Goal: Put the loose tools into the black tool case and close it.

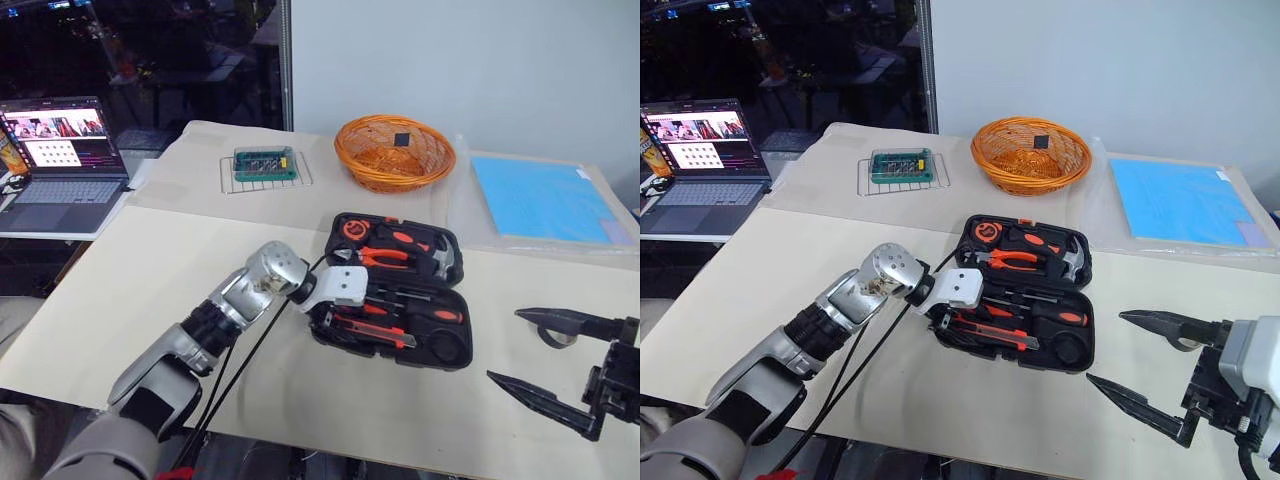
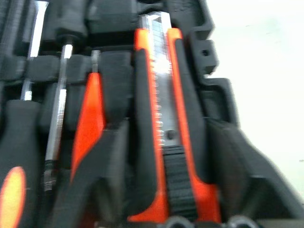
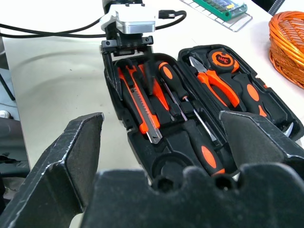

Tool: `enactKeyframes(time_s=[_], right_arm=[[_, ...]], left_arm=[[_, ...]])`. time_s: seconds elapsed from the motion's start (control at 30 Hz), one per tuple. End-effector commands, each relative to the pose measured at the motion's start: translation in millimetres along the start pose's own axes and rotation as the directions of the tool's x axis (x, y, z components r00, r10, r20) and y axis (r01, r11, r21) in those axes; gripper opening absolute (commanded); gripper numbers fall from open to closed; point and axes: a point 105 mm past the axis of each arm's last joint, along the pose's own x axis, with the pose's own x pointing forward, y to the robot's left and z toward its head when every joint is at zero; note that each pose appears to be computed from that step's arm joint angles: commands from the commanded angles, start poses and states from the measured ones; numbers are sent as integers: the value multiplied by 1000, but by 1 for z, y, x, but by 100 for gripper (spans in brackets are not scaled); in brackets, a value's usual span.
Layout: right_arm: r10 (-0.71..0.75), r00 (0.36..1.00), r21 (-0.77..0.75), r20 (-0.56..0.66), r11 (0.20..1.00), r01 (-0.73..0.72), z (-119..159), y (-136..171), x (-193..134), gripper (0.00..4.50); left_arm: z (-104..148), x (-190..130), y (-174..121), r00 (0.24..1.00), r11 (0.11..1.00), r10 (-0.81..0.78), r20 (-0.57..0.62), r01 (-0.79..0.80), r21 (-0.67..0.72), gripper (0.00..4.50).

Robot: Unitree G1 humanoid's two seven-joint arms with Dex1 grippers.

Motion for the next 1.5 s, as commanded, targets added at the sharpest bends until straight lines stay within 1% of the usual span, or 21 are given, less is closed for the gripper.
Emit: enactKeyframes(time_s=[0.03,0.1,0.2,0.27,0.33,0.43,0.47,0.5,0.57,0.63,0.83,0.97,1.03,1.07,1.13,1.2,1.23,1.3,1.37,1.43,1.5], right_arm=[[5,1000,-16,5,1000,-5,3,0,0,450],[4,1000,-15,4,1000,-4,2,-1,0,450],[4,1000,-13,8,1000,-4,2,-1,2,450],[6,1000,-11,11,1000,-6,2,-1,3,450],[8,1000,-10,13,1000,-8,2,-1,4,450],[9,1000,-8,11,1000,-9,1,-2,4,450],[9,1000,-6,8,1000,-9,0,-3,4,450],[9,1000,-4,3,1000,-9,-1,-3,3,450],[4,1000,8,-16,1000,-3,-3,-2,3,450],[-10,999,28,-45,1000,11,-7,-2,1,450],[-82,989,81,-120,992,92,-17,-8,-2,450],[-169,972,129,-161,973,190,-26,-18,-9,450],[-223,961,119,-162,963,244,-27,-22,-14,450],[-275,942,141,-193,942,304,-33,-28,-16,450],[-362,905,119,-222,912,394,-38,-39,-18,450],[-429,869,98,-247,881,463,-43,-50,-23,450],[-449,842,100,-299,863,495,-51,-57,-25,450],[-464,776,81,-427,835,544,-69,-70,-26,450],[-419,758,112,-501,836,537,-84,-82,-15,450],[-392,734,127,-555,832,540,-97,-95,-8,450],[-380,703,142,-601,815,562,-108,-108,-5,401]], left_arm=[[33,-26,-1,979,999,1,205,10,-51,405],[37,-35,-2,963,996,16,271,8,-90,405],[46,-42,-5,913,988,45,406,19,-153,326],[38,-37,0,896,975,125,426,-31,-221,253],[25,-29,-2,901,969,157,404,-63,-238,173],[-2,-9,-11,943,961,143,299,-60,-269,54],[-14,-1,-11,958,952,144,248,-66,-297,21],[-27,8,-12,975,946,142,174,-81,-314,9],[-49,22,-17,992,946,111,55,-89,-312,9],[-56,31,-21,996,952,82,22,-72,-297,9],[-50,60,-17,998,962,58,38,-46,-268,9],[-40,74,-15,996,961,45,82,-20,-277,9],[-28,75,-12,986,974,66,151,-32,-222,9],[-6,65,-5,959,976,99,267,-42,-214,9],[24,37,1,893,981,123,434,-43,-190,9],[40,24,3,859,982,139,492,-58,-177,9],[48,15,4,855,986,135,501,-64,-157,9],[63,-7,8,834,985,150,531,-82,-149,59],[80,-34,9,805,984,169,568,-104,-145,119],[90,-48,5,796,984,176,579,-117,-138,185],[95,-50,0,800,983,180,573,-122,-138,254]])
